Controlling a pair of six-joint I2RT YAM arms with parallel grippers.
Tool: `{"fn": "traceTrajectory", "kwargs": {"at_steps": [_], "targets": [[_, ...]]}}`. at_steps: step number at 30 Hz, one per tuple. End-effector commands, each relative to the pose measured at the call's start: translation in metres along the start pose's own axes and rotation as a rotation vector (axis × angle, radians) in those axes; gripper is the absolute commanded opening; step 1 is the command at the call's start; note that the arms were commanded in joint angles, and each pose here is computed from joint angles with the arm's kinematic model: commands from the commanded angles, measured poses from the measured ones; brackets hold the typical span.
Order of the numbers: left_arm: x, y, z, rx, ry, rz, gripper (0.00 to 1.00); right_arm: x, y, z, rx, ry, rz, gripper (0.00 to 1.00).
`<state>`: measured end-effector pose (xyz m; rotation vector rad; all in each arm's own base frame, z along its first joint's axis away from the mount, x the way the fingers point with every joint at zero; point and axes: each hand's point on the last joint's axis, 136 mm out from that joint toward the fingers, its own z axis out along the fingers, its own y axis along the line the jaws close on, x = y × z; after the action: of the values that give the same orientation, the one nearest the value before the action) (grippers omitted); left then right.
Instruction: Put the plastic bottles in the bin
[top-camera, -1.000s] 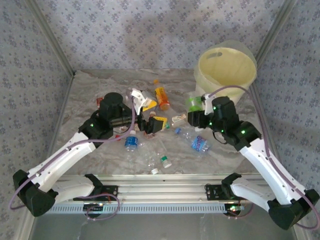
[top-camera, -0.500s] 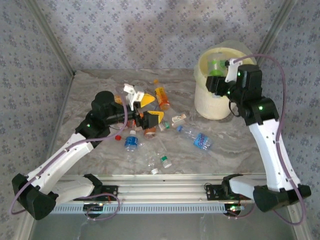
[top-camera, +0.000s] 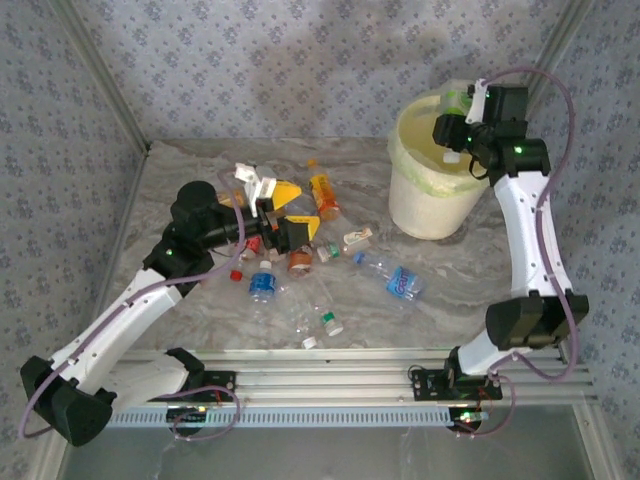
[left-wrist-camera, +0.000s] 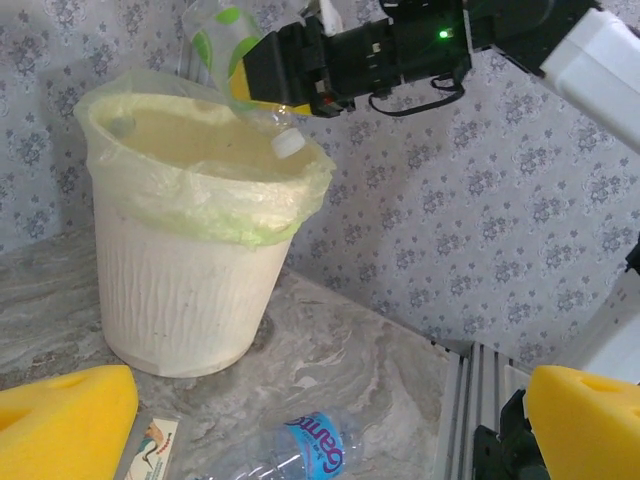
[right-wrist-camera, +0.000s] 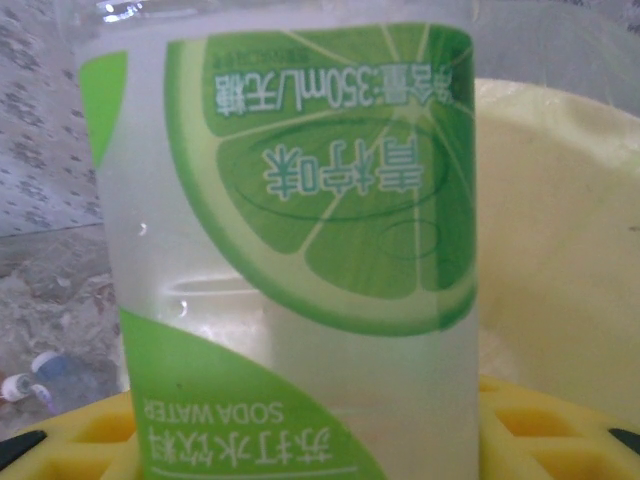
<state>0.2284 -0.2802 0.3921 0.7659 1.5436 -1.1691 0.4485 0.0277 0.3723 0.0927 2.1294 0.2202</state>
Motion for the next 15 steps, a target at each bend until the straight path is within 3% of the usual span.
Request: {"fn": "traceTrajectory", "kwargs": {"at_steps": [1,15], "targets": [[-0.010,-0.006,-0.003,0.015,-0.018,0.026,1.00,0.010,-0.007,0.015,0.018,0.077,-0.035,0.56],[-0.005,-0.004,-0.001,0.010,0.008,0.026,1.00,0.064,-0.036,0.079,0.059,0.339,0.023,0.56]]}}
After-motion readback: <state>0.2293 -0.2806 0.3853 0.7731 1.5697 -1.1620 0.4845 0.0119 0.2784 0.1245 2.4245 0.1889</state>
